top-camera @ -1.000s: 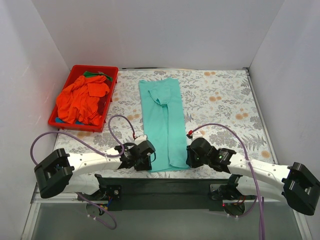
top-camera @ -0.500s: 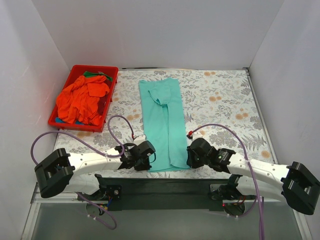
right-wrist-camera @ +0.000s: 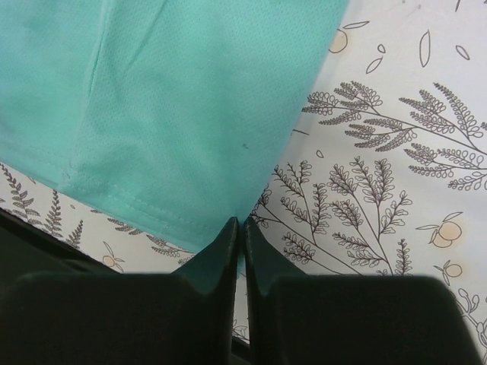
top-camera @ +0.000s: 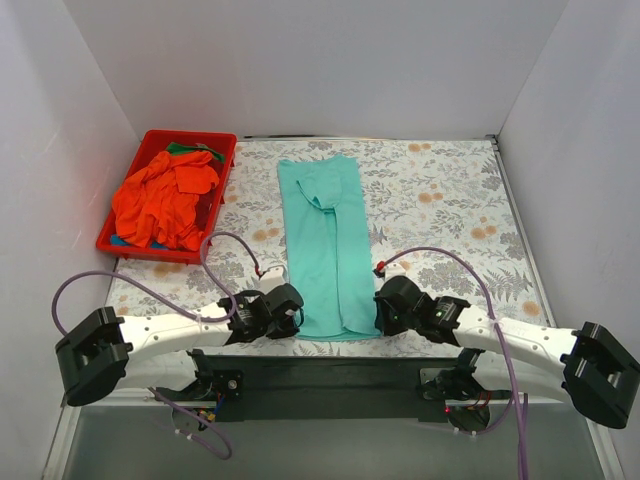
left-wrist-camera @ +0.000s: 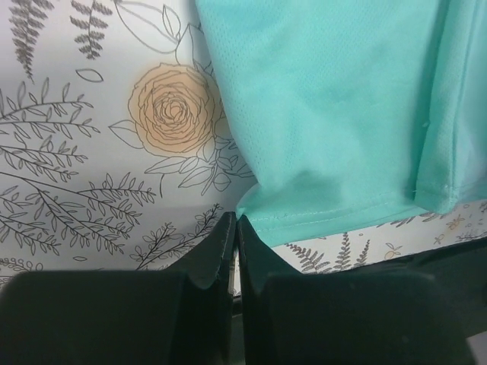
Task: Fold and stack the t-shirts
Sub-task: Fold the tshirt
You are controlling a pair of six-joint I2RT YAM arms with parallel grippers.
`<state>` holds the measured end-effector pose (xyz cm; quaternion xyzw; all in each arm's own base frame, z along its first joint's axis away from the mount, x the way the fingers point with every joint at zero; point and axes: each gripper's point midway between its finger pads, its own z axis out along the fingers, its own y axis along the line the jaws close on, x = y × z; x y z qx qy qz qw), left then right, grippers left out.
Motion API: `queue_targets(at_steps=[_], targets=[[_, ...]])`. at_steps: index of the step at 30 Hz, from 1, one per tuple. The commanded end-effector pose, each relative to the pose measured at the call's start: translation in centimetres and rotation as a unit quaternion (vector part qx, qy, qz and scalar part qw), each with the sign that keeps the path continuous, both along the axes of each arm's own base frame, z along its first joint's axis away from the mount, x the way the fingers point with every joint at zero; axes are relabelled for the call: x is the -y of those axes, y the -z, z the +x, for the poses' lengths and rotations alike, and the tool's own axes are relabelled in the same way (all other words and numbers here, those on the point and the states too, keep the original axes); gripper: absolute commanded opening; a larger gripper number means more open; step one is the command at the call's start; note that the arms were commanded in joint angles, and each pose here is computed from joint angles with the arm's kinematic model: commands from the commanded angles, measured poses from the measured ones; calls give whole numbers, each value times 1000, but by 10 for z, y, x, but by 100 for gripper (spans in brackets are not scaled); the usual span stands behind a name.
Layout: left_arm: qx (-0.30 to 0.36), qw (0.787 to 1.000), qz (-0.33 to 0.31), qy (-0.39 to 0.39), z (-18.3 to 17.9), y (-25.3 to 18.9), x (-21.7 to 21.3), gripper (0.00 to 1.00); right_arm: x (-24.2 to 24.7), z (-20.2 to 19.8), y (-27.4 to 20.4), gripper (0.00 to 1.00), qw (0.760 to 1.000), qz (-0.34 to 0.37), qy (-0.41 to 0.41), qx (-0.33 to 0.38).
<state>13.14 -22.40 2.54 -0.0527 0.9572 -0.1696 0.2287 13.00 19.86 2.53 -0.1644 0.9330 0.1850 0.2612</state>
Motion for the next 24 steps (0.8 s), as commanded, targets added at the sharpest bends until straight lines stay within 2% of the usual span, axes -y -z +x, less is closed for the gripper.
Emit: queue_targets(at_steps=[1,12,24], targets=[[57,998,-15,-18,19,-18,0,0,-9,16,-17,11,999,5,3,36],[132,991,-10,-24,59,-43,2,0,-24,50,-47,7,996,-5,27,89],[175,984,-24,-17,92,-73,7,0,-40,84,-76,5,990,-20,43,133]])
